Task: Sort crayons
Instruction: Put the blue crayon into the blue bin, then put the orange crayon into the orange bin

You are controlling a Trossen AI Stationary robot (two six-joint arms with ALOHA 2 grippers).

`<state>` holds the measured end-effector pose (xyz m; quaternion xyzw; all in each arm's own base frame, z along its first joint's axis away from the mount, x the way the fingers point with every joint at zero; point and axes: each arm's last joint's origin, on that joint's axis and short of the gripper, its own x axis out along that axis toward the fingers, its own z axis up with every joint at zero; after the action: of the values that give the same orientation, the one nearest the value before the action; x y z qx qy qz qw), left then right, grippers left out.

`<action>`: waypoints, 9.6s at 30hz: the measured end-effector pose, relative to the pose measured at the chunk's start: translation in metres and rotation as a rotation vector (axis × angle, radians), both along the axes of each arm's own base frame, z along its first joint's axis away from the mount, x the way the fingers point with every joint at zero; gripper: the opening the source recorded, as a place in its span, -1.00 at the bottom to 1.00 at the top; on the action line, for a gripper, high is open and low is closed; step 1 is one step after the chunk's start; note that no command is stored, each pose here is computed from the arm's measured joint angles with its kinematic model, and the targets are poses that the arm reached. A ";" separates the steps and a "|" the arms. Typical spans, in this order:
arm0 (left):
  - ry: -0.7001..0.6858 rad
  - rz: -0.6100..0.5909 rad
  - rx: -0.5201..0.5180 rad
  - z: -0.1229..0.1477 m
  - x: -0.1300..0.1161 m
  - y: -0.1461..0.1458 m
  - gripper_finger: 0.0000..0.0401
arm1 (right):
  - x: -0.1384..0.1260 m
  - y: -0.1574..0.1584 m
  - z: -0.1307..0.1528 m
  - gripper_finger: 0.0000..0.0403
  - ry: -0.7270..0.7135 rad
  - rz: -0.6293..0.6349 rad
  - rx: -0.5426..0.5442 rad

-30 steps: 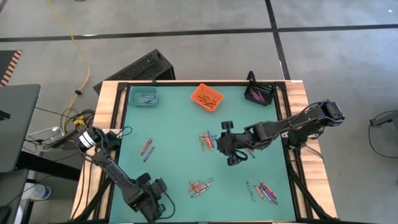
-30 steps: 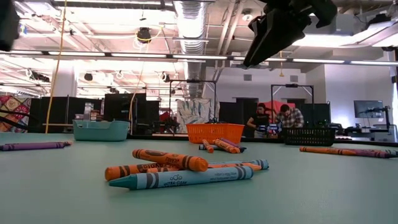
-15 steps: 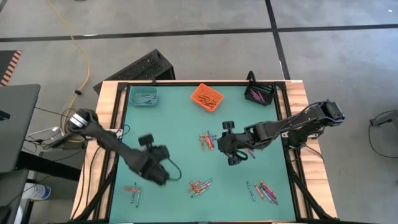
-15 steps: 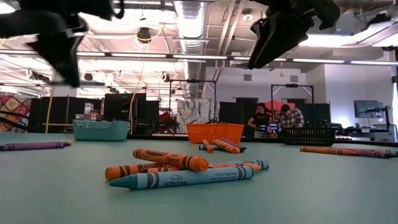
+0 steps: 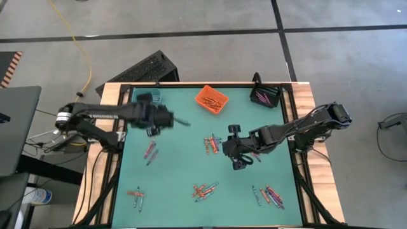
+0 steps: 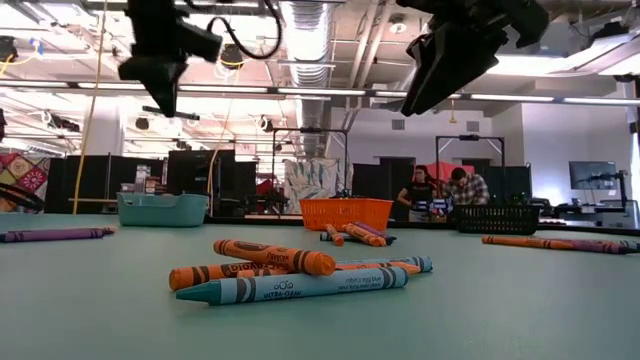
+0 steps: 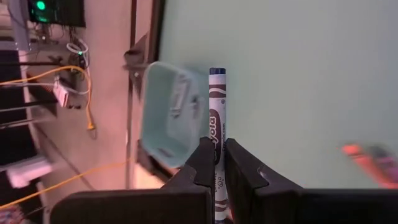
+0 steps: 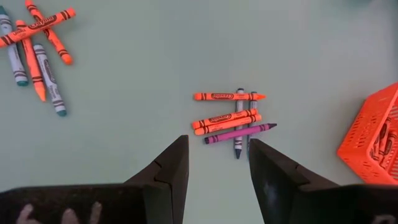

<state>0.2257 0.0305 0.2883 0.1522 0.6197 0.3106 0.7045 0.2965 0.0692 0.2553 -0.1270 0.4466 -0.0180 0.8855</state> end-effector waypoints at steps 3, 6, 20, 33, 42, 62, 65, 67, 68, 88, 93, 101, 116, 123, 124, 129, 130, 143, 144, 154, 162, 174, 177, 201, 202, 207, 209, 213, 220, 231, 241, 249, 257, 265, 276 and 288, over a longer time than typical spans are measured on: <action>0.065 -0.013 0.006 0.002 -0.003 0.029 -1.00 | -0.001 0.004 0.000 -0.21 -0.002 0.001 0.009; 0.109 -0.041 -0.021 0.002 -0.007 0.057 -1.00 | -0.002 0.009 0.000 -0.21 -0.006 -0.002 0.006; 0.074 0.036 -0.158 -0.012 -0.044 0.165 -1.00 | -0.017 0.030 -0.023 -0.21 0.033 -0.005 0.039; 0.224 0.122 -0.343 -0.085 -0.049 0.224 -1.00 | -0.029 0.047 -0.036 -0.21 0.022 -0.027 0.044; 0.301 0.163 -0.395 -0.110 -0.053 0.235 -0.89 | -0.033 0.054 -0.036 -0.21 0.002 -0.019 0.007; 0.285 0.233 -0.292 -0.093 -0.051 0.229 -0.31 | -0.032 0.054 -0.035 -0.21 -0.012 -0.044 -0.003; 0.257 0.223 -0.262 -0.082 -0.050 0.223 -0.31 | -0.032 0.053 -0.035 -0.21 -0.012 -0.044 -0.003; 0.235 0.212 -0.237 -0.073 -0.048 0.218 -0.31 | -0.032 0.053 -0.035 -0.21 -0.012 -0.044 -0.003; 0.223 0.206 -0.226 -0.068 -0.047 0.215 -0.31 | -0.032 0.053 -0.035 -0.21 -0.012 -0.044 -0.003; -0.145 -0.015 -0.147 0.008 -0.018 0.112 -0.31 | -0.032 0.053 -0.035 -0.21 -0.013 -0.049 -0.001; -0.158 -0.080 -0.202 0.009 -0.005 0.076 -0.31 | -0.032 0.052 -0.035 -0.21 -0.013 -0.050 -0.001; -0.180 -0.201 -0.313 0.007 0.011 0.008 -0.31 | -0.029 0.046 -0.035 -0.21 -0.011 -0.066 -0.009; -0.317 -0.363 -0.453 0.009 0.007 -0.107 -0.31 | -0.020 0.023 -0.035 -0.21 -0.006 -0.132 -0.023; -0.454 -0.492 -0.461 0.014 0.002 -0.151 -0.31 | -0.019 0.021 -0.035 -0.21 -0.007 -0.137 -0.021; -0.467 -0.514 -0.460 0.014 0.002 -0.157 -0.31 | -0.019 0.021 -0.035 -0.21 -0.007 -0.135 -0.021; -0.447 -0.630 -0.436 -0.001 0.012 -0.184 -0.31 | -0.019 0.021 -0.035 -0.21 -0.006 -0.132 -0.018; -0.427 -0.651 -0.431 -0.008 0.017 -0.189 -0.31 | -0.019 0.021 -0.035 -0.21 -0.006 -0.131 -0.018; -0.313 -0.939 -0.410 -0.088 0.089 -0.213 -0.31 | -0.020 0.028 -0.034 -0.21 -0.017 -0.103 0.010; -0.311 -0.948 -0.425 -0.091 0.093 -0.210 -0.31 | -0.020 0.029 -0.034 -0.21 -0.015 -0.097 0.010; -0.280 -0.997 -0.608 -0.121 0.122 -0.185 -0.31 | -0.026 0.043 -0.034 -0.21 -0.017 -0.054 0.017; -0.286 -0.960 -0.628 -0.131 0.131 -0.173 -0.31 | -0.029 0.050 -0.034 -0.21 -0.017 -0.028 0.017; -0.270 -0.970 -0.706 -0.140 0.135 -0.171 -0.47 | -0.029 0.051 -0.034 -0.21 -0.017 -0.024 0.015; -0.266 -0.952 -0.690 -0.141 0.135 -0.170 -0.47 | -0.029 0.051 -0.034 -0.21 -0.017 -0.024 0.014; -0.230 -1.073 -0.648 -0.141 0.134 -0.172 -0.99 | -0.029 0.051 -0.034 -0.21 -0.017 -0.023 0.012; -0.227 -1.077 -0.639 -0.140 0.133 -0.171 -0.99 | -0.029 0.051 -0.034 -0.21 -0.017 -0.023 0.012; -0.223 -1.096 -0.573 -0.127 0.129 -0.168 -1.00 | -0.029 0.051 -0.034 -0.21 -0.014 -0.012 -0.003; -0.223 -1.098 -0.528 -0.118 0.127 -0.165 -1.00 | -0.029 0.051 -0.034 -0.21 -0.024 -0.015 -0.032; -0.250 -1.088 -0.406 -0.091 0.120 -0.154 -1.00 | -0.028 0.049 -0.033 -0.21 -0.054 -0.035 -0.098; -0.414 -1.083 -0.204 -0.026 0.105 -0.127 -1.00 | -0.013 0.056 -0.020 -0.21 -0.229 0.081 -0.155; -0.756 -1.264 -0.138 0.052 0.074 -0.103 -1.00 | 0.001 0.073 0.018 -0.21 -0.588 0.246 -0.343; -0.795 -1.324 -0.118 0.055 0.078 -0.104 -1.00 | -0.002 0.091 0.046 -0.21 -0.836 0.355 -0.439; -0.844 -1.355 -0.089 0.060 0.080 -0.102 -1.00 | -0.002 0.092 0.050 -0.21 -0.904 0.432 -0.386; -0.849 -1.367 -0.076 0.052 0.093 -0.101 -1.00 | 0.002 0.087 0.053 -0.22 -0.949 0.456 -0.344; -0.828 -1.387 -0.071 0.044 0.100 -0.101 -1.00 | 0.004 0.083 0.048 -0.43 -0.901 0.452 -0.324; -0.810 -1.385 -0.080 0.043 0.099 -0.100 -1.00 | 0.004 0.083 0.045 -0.70 -0.869 0.439 -0.330; -0.795 -1.289 -0.104 0.040 0.100 -0.093 -0.91 | 0.006 0.079 0.043 -0.96 -0.830 0.407 -0.360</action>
<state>0.3253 -0.0629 0.3282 0.3274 0.1211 -0.1609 0.9232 0.3021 0.1483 0.2982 -0.3446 0.0124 0.0294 0.9382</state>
